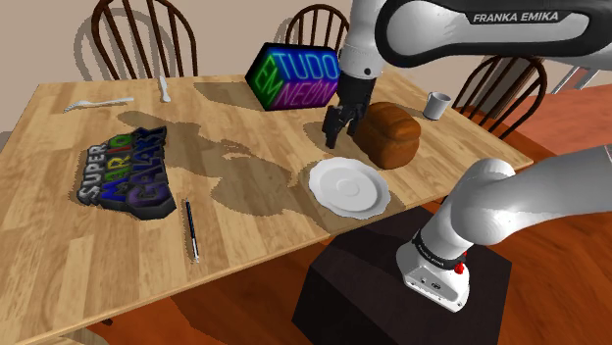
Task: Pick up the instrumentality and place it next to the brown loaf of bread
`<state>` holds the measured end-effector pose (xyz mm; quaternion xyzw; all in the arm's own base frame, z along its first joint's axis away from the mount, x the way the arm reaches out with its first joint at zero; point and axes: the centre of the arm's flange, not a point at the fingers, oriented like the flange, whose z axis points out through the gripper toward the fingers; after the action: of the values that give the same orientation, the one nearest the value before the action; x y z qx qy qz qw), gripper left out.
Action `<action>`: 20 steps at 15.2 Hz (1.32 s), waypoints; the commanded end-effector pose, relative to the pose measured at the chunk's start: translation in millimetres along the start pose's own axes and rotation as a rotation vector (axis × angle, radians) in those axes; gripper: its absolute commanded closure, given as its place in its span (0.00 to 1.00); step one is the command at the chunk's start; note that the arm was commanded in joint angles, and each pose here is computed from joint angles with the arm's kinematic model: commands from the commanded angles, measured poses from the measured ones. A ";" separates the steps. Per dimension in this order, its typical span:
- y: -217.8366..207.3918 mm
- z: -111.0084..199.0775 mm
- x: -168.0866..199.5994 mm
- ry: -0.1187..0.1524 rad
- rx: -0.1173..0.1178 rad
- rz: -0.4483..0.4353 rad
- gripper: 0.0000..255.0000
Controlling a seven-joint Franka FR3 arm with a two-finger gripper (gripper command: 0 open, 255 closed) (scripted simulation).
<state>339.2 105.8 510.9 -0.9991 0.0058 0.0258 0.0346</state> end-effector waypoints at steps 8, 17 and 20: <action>-112.5 44.0 25.0 -0.051 -0.008 0.081 0.00; -220.4 89.8 55.3 -0.102 -0.016 0.160 0.00; -255.7 105.6 66.7 -0.118 -0.019 0.187 0.00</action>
<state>400.7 355.2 427.0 -0.9920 0.0907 0.0845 0.0234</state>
